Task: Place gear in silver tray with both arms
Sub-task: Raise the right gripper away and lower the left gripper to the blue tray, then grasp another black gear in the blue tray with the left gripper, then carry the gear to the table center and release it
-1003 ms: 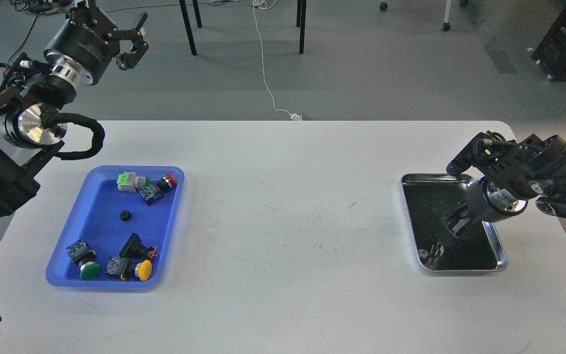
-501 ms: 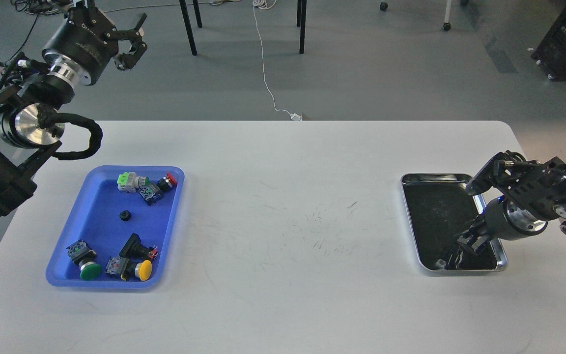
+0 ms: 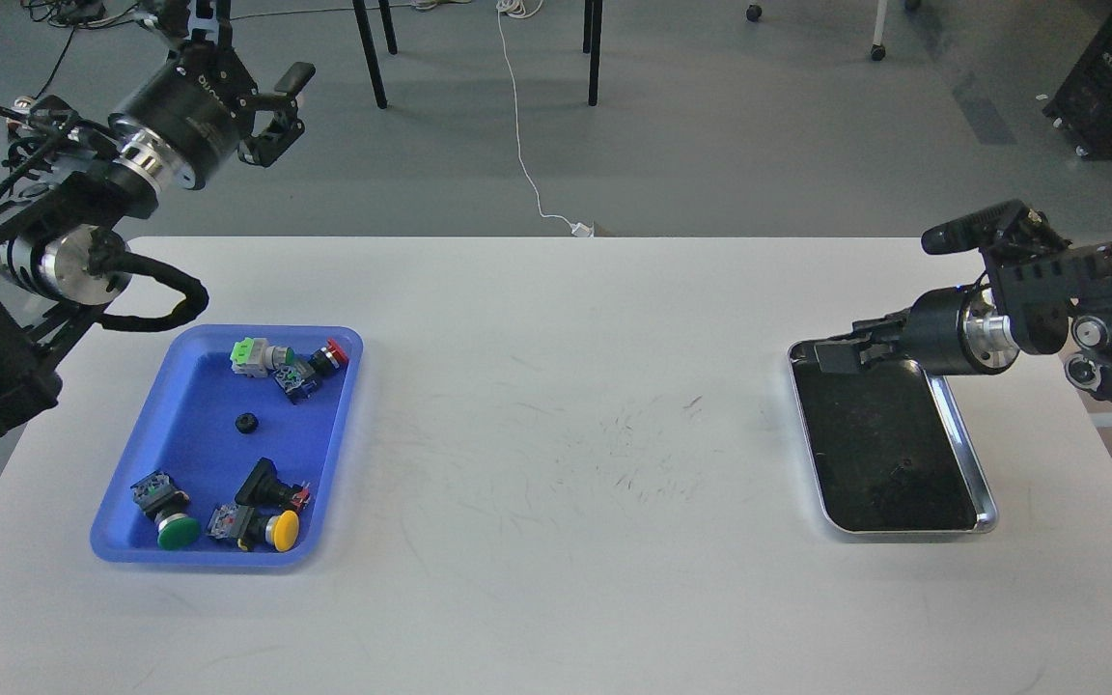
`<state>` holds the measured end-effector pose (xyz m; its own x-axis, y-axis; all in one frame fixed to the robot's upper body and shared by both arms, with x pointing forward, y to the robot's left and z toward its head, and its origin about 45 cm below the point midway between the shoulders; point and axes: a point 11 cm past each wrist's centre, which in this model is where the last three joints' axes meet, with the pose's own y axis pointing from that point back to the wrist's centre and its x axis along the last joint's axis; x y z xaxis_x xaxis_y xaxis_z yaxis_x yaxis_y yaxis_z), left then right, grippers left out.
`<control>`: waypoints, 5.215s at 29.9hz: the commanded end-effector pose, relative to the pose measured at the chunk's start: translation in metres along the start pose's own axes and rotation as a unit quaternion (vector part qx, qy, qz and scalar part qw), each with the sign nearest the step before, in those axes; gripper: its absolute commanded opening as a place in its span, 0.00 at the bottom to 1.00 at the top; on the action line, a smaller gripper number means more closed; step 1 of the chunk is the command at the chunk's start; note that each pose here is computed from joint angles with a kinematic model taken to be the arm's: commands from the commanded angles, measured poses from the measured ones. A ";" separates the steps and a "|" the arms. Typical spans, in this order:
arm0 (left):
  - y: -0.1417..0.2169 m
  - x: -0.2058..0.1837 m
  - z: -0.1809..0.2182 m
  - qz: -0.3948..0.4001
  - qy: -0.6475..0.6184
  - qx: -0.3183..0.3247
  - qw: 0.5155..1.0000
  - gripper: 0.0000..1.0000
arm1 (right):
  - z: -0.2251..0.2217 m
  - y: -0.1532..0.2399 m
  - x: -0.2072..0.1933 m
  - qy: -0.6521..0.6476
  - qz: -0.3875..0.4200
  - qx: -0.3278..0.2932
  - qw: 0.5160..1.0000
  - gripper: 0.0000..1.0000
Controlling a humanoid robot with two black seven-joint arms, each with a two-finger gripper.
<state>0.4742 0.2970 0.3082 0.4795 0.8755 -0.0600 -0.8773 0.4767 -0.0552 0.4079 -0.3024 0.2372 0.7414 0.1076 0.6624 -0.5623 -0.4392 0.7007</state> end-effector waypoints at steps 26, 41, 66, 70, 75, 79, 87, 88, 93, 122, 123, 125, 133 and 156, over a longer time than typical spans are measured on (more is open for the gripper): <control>0.154 0.021 -0.101 -0.319 -0.638 0.288 0.639 0.87 | -0.003 -0.001 0.094 -0.687 0.241 0.409 0.550 0.97; 0.160 0.029 -0.143 -0.333 -0.624 0.335 0.622 0.76 | 0.028 0.001 -0.011 -0.769 0.254 0.410 0.420 0.97; 0.174 0.040 -0.175 -0.339 -0.629 0.362 0.598 0.42 | 0.021 0.003 -0.006 -0.765 0.247 0.419 0.422 0.97; 0.176 0.040 -0.176 -0.341 -0.629 0.364 0.597 0.31 | 0.022 0.003 -0.006 -0.764 0.248 0.419 0.423 0.97; 0.176 0.039 -0.176 -0.342 -0.628 0.364 0.597 0.26 | 0.022 0.004 -0.006 -0.764 0.249 0.419 0.423 0.97; 0.175 0.041 -0.171 -0.339 -0.630 0.362 0.598 0.25 | 0.022 0.004 -0.006 -0.764 0.249 0.420 0.422 0.97; 0.176 0.041 -0.144 -0.338 -0.639 0.345 0.599 0.20 | 0.024 0.006 -0.004 -0.763 0.252 0.420 0.423 0.97; 0.172 0.040 -0.132 -0.336 -0.645 0.336 0.598 0.20 | 0.024 0.007 -0.003 -0.762 0.252 0.421 0.423 0.97; 0.142 0.018 -0.081 -0.337 -0.674 0.279 0.595 0.20 | 0.028 0.015 -0.001 -0.756 0.257 0.421 0.430 0.97; 0.015 -0.286 -0.175 -0.507 -0.661 0.045 0.551 0.21 | -0.008 0.045 0.093 -0.668 0.228 0.445 0.551 0.97; 0.013 -0.292 -0.178 -0.510 -0.660 0.044 0.551 0.21 | -0.018 0.041 0.099 -0.662 0.217 0.448 0.560 0.97; 0.009 -0.297 -0.183 -0.509 -0.659 0.047 0.551 0.21 | -0.034 0.037 0.106 -0.652 0.199 0.453 0.574 0.97; 0.010 -0.297 -0.201 -0.508 -0.652 0.067 0.558 0.22 | -0.038 0.030 0.101 -0.656 0.190 0.450 0.575 0.97; -0.006 -0.251 -0.173 -0.429 -0.610 0.077 0.662 0.63 | -0.001 0.057 0.093 -0.655 0.229 0.425 0.581 0.97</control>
<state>0.3406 0.0411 0.1339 0.4487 -0.4658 0.7627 -0.2593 0.7488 0.6099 0.4469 -0.3056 0.3356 0.5511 -0.7019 -0.4512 -0.8319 -0.5041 -0.2319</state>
